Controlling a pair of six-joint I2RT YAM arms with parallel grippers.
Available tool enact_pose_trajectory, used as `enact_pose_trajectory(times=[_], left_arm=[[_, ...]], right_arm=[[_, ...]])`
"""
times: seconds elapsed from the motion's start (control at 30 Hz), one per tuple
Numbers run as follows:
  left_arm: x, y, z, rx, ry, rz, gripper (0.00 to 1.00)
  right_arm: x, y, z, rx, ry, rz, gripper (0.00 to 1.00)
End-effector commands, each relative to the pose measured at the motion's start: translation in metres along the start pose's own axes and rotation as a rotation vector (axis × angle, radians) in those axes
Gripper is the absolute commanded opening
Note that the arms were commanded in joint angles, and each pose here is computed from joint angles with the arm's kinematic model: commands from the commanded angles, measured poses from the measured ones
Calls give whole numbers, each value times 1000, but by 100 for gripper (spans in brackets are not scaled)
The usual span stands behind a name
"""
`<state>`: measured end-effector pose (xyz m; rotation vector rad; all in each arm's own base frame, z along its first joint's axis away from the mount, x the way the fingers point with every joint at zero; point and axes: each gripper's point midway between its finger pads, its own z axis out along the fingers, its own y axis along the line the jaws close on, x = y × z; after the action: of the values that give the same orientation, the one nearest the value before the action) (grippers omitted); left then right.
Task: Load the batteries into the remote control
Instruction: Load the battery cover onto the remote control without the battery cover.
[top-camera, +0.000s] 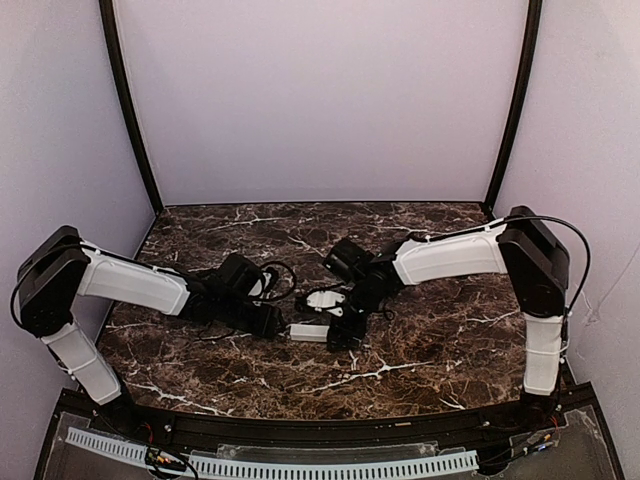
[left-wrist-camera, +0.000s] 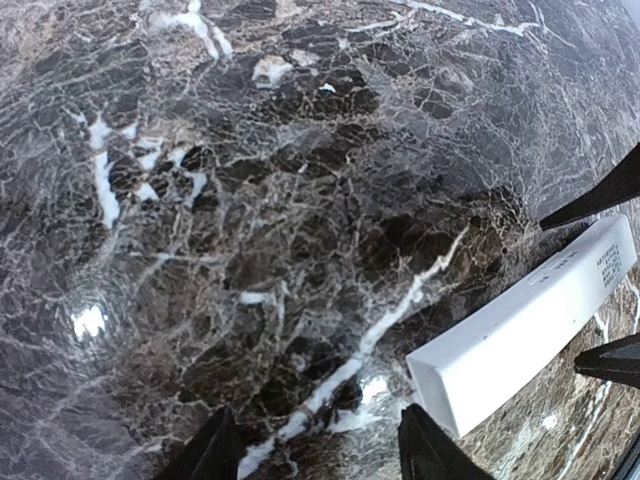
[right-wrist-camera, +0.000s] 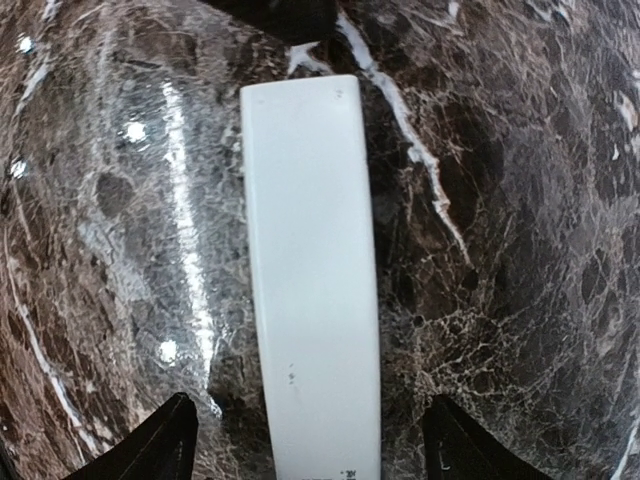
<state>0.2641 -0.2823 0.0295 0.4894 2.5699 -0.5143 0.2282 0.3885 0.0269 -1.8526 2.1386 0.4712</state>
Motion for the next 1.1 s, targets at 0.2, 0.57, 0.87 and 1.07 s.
enact_pose_trajectory(times=[0.2, 0.57, 0.87, 1.07], left_arm=[[-12, 9, -29, -38, -89, 19, 69], [-26, -22, -43, 102, -127, 104, 64], [-17, -32, -26, 101, -52, 114, 46], [-16, -34, -22, 98, -38, 117, 38]], right_arm=[[-30, -28, -86, 149, -256, 126, 95], [3, -42, -191, 231, -631, 529, 99], [27, -17, -144, -120, -561, 801, 74], [33, -14, -115, -221, -519, 925, 59]])
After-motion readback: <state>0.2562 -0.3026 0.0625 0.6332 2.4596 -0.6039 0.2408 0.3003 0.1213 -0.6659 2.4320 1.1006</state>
